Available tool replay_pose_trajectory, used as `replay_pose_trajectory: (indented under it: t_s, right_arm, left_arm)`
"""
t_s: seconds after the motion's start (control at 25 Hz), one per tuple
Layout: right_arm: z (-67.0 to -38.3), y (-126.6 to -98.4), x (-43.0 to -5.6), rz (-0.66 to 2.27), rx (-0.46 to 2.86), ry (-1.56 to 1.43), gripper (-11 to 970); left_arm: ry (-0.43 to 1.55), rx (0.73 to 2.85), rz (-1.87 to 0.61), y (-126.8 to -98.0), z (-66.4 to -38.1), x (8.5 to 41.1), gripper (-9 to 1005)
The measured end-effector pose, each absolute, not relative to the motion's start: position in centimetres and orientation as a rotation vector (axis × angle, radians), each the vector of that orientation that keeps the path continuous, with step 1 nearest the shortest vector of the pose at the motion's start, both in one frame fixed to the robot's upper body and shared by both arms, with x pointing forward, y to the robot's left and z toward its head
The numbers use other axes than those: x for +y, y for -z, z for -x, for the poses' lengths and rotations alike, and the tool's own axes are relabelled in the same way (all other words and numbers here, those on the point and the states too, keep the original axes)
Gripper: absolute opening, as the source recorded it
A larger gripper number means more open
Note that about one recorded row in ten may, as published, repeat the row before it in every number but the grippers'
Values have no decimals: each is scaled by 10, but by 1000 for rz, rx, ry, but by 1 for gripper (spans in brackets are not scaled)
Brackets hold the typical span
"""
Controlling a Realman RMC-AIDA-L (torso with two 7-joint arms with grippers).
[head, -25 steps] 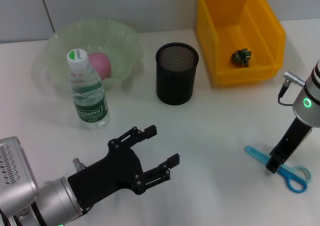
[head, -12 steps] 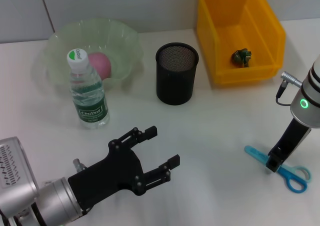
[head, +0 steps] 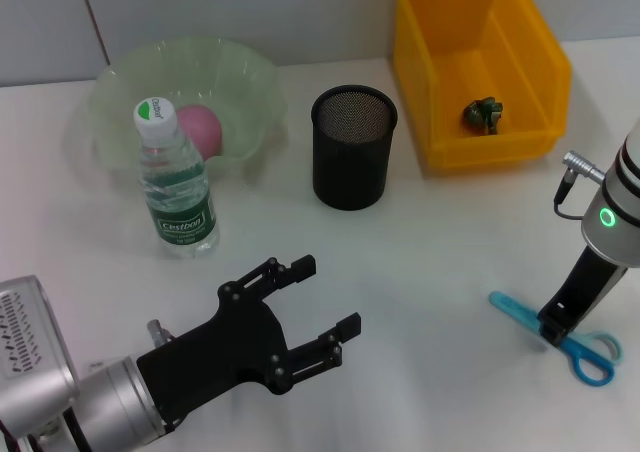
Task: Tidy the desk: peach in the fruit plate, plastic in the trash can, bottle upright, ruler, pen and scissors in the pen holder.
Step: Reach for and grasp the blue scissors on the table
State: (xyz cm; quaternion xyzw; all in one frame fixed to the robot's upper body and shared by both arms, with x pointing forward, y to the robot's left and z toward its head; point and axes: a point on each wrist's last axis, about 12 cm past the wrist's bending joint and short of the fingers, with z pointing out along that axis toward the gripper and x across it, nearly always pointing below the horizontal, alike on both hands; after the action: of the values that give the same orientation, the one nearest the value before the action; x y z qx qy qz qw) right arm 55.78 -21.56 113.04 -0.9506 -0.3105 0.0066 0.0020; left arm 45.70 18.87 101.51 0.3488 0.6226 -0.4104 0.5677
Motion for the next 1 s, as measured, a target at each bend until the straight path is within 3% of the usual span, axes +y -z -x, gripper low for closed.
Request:
replay_pose_trajectory:
  t_s: [0.08, 0.84, 1.0]
  right_arm:
    - [-557, -1130, -215, 2995, -969, -15, 224]
    - [-560, -1129, -216, 3001, -927, 9, 412]
    - [-561, -1129, -215, 3012, -928, 14, 410]
  left_arm:
    - [966, 1465, -821, -1014, -456, 189, 797]
    - [964, 1455, -828, -1016, -458, 187, 797]
    - [963, 1457, -829, -1015, -457, 187, 797]
